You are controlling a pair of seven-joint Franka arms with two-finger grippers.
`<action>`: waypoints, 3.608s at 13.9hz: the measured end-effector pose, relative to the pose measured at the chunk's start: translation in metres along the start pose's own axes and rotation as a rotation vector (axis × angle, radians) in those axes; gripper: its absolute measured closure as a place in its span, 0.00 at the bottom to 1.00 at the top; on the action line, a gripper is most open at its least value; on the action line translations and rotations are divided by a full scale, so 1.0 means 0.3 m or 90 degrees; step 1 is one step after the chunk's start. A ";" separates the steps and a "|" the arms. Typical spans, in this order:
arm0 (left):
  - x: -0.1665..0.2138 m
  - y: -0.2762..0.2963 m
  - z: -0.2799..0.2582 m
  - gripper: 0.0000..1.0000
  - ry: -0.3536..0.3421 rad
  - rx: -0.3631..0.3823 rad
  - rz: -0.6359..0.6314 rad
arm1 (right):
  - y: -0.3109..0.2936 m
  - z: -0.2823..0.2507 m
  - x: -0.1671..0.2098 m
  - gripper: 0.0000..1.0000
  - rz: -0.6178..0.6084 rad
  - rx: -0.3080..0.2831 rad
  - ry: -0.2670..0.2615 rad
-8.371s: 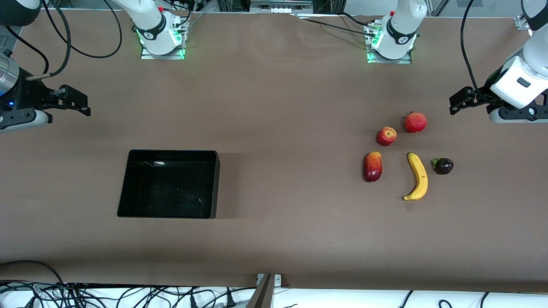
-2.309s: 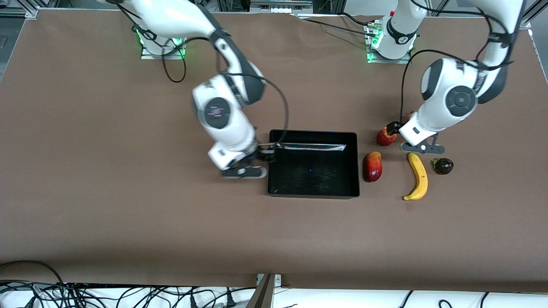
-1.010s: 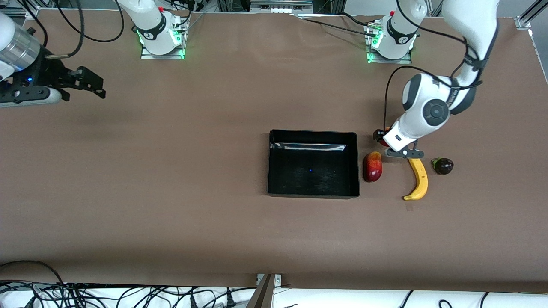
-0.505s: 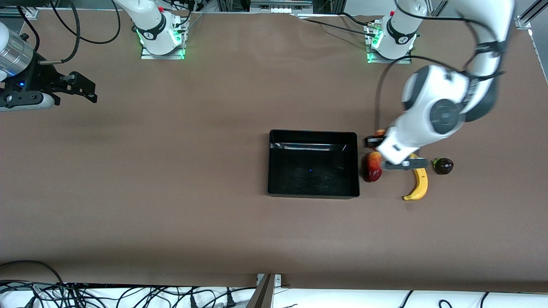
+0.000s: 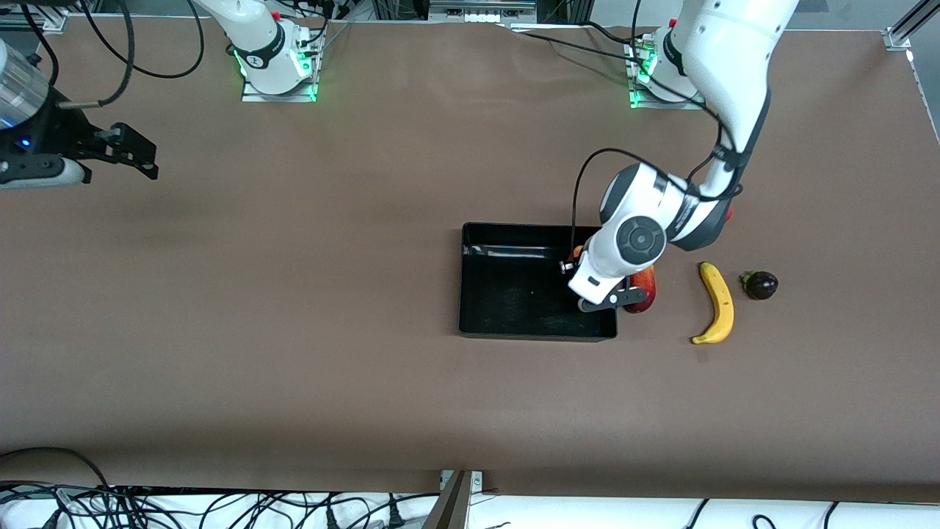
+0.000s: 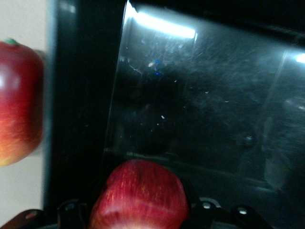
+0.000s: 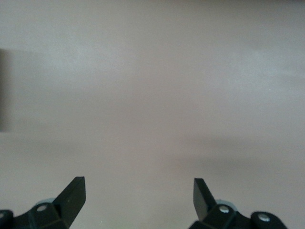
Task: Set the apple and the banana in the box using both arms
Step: 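Carry the apple into the tray and open the left gripper, then move the left gripper to the yellow banana and grasp it, then lift the banana with the left gripper and carry it over the tray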
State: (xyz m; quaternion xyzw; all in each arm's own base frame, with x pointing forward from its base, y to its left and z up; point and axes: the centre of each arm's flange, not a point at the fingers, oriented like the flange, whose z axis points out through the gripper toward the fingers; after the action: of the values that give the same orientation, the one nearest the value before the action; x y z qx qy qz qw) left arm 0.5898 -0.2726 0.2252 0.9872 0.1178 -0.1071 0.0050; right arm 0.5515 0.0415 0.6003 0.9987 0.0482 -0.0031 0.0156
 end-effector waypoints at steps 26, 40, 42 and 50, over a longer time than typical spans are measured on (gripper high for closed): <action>0.504 -0.897 -0.160 0.00 0.037 0.072 0.193 | 0.003 0.021 0.061 0.00 0.006 0.013 0.033; 0.459 -0.788 -0.087 0.66 0.005 0.071 0.204 | 0.003 0.018 0.062 0.00 0.006 0.013 0.035; 0.418 -0.633 -0.279 0.66 -0.015 0.074 0.185 | 0.002 0.018 0.062 0.00 0.006 0.014 0.036; 0.036 0.175 -0.302 0.66 -0.020 0.012 0.086 | 0.002 0.018 0.062 0.00 0.006 0.014 0.036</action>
State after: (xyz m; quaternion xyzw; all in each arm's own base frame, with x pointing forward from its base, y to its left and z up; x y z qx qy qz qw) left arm 0.6314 -0.3180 0.3105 0.9911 0.0500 -0.1232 0.0047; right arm 0.5701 0.0426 0.5949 0.9987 0.0439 0.0247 0.0032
